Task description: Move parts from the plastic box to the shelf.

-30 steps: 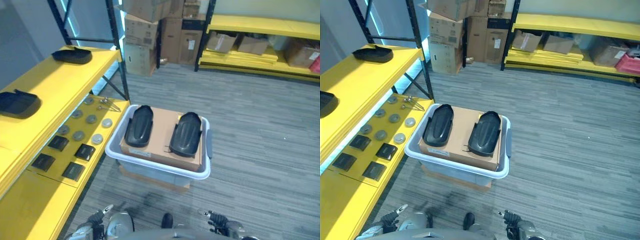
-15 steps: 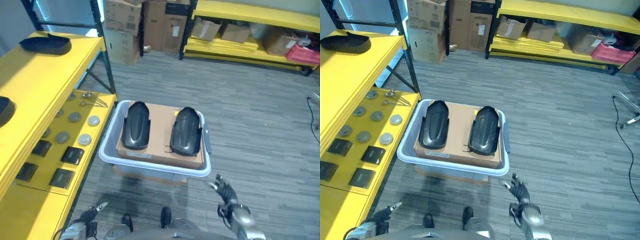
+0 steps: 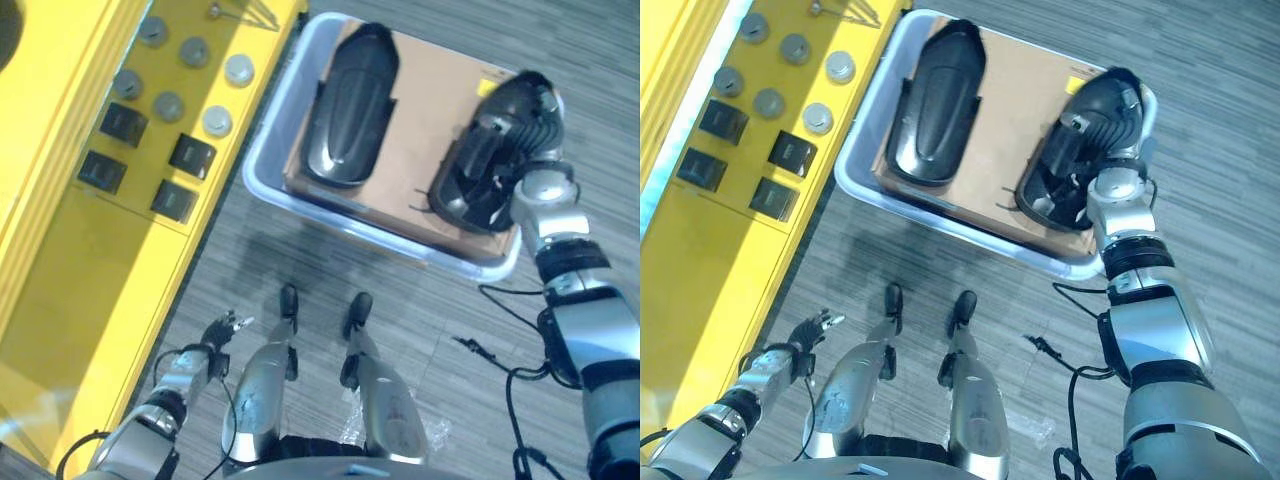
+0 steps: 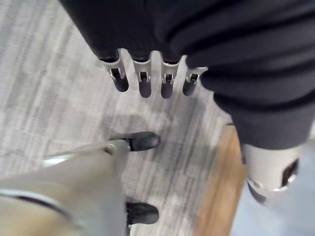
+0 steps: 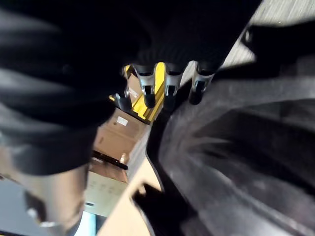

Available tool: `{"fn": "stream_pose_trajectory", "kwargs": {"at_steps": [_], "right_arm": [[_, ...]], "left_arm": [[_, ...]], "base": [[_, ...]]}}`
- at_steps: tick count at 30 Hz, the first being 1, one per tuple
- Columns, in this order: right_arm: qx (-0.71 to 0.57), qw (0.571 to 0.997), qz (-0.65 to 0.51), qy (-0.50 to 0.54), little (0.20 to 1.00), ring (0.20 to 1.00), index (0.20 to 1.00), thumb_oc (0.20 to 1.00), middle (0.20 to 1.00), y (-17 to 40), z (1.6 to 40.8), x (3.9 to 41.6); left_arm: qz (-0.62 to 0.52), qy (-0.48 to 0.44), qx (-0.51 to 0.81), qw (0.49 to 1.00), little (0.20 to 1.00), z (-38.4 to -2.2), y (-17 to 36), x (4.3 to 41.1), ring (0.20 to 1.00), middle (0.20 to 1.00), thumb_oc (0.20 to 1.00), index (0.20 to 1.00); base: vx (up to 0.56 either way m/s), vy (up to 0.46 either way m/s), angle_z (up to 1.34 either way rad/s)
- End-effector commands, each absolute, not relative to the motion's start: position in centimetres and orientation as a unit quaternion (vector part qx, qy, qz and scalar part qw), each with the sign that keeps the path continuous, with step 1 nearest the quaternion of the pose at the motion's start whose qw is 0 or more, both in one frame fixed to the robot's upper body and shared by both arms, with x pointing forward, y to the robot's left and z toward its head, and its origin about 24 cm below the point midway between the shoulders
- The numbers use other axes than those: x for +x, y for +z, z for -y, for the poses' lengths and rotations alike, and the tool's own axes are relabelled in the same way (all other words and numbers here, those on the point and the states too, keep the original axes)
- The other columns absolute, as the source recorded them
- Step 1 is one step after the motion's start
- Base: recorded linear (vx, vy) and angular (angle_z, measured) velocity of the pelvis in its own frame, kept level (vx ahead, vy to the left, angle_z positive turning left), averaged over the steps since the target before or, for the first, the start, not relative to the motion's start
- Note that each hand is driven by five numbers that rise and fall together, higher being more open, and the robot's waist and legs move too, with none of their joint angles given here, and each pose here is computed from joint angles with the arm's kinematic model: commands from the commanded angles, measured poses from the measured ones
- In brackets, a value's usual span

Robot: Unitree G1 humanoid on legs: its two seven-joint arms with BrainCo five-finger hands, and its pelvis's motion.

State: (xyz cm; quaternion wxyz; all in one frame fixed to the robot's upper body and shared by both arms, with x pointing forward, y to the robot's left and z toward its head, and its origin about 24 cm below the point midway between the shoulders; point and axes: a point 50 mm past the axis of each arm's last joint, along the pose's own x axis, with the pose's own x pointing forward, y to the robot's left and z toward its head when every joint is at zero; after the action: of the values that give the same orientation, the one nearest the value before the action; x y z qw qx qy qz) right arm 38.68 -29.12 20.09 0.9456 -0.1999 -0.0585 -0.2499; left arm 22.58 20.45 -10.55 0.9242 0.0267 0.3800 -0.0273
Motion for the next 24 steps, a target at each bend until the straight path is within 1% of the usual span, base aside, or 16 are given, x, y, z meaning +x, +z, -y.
{"fn": "stream_pose_trajectory", "kwargs": {"at_steps": [1, 2, 5, 9, 11, 12, 17, 20, 22, 24], "right_arm": [[-0.246, 0.923, -0.023, -0.295, 1.0, 1.0, 1.0, 1.0, 1.0, 15.5, 31.1, 37.0], [-0.27, 0.906, -0.04, -0.322, 1.0, 1.0, 1.0, 1.0, 1.0, 15.1, 31.5, 36.9], [-0.288, 0.887, -0.048, -0.358, 1.0, 1.0, 1.0, 1.0, 1.0, 15.1, 32.1, 36.7], [-0.302, 0.886, -0.03, -0.351, 1.0, 1.0, 1.0, 1.0, 1.0, 15.4, 32.6, 36.6], [-0.322, 0.892, 0.027, -0.317, 1.0, 1.0, 1.0, 1.0, 1.0, 16.2, 31.2, 36.9], [-0.322, 0.892, 0.027, -0.317, 1.0, 1.0, 1.0, 1.0, 1.0, 16.2, 31.3, 36.9], [-0.329, 0.894, 0.15, -0.266, 1.0, 1.0, 1.0, 1.0, 1.0, 19.0, 29.5, 36.7], [-0.321, 0.894, 0.191, -0.247, 1.0, 1.0, 1.0, 1.0, 1.0, 20.3, 28.7, 36.5], [-0.306, 0.891, 0.227, -0.248, 1.0, 1.0, 1.0, 1.0, 1.0, 21.3, 28.5, 36.0], [-0.297, 0.888, 0.237, -0.26, 1.0, 1.0, 1.0, 1.0, 1.0, 21.7, 28.7, 35.7]], "left_arm": [[-0.424, -0.014, 0.03, 0.905, 1.0, -22.2, -12.0, 19.7, 1.0, 1.0, 1.0, 1.0], [-0.426, -0.017, 0.027, 0.904, 1.0, -22.1, -12.1, 19.6, 1.0, 1.0, 1.0, 1.0], [-0.426, -0.023, 0.021, 0.904, 1.0, -21.8, -12.3, 19.4, 1.0, 1.0, 1.0, 1.0], [-0.423, -0.029, 0.018, 0.905, 1.0, -21.5, -12.4, 19.1, 1.0, 1.0, 1.0, 1.0], [-0.417, -0.031, 0.011, 0.908, 1.0, -21.6, -12.4, 18.9, 1.0, 1.0, 1.0, 1.0], [-0.418, -0.031, 0.011, 0.908, 1.0, -21.6, -12.4, 18.9, 1.0, 1.0, 1.0, 1.0], [-0.411, -0.032, 0.007, 0.911, 1.0, -21.5, -12.3, 19.0, 1.0, 1.0, 1.0, 1.0], [-0.414, -0.031, 0.006, 0.91, 1.0, -21.4, -12.3, 18.9, 1.0, 1.0, 1.0, 1.0], [-0.418, -0.03, 0.006, 0.908, 1.0, -21.4, -12.4, 18.6, 1.0, 1.0, 1.0, 1.0], [-0.421, -0.031, 0.006, 0.907, 1.0, -21.4, -12.5, 18.5, 1.0, 1.0, 1.0, 1.0]], "base": [[-0.03, 0.034, 0.29], [-0.02, 0.034, 0.22], [-0.01, 0.064, 0.09], [0.0, 0.06, 0.06], [0.03, 0.053, -0.02], [0.02, 0.022, -0.06], [0.01, 0.003, -0.03], [0.03, 0.001, -0.15], [0.04, -0.009, -0.11], [0.04, -0.013, -0.01]]}}
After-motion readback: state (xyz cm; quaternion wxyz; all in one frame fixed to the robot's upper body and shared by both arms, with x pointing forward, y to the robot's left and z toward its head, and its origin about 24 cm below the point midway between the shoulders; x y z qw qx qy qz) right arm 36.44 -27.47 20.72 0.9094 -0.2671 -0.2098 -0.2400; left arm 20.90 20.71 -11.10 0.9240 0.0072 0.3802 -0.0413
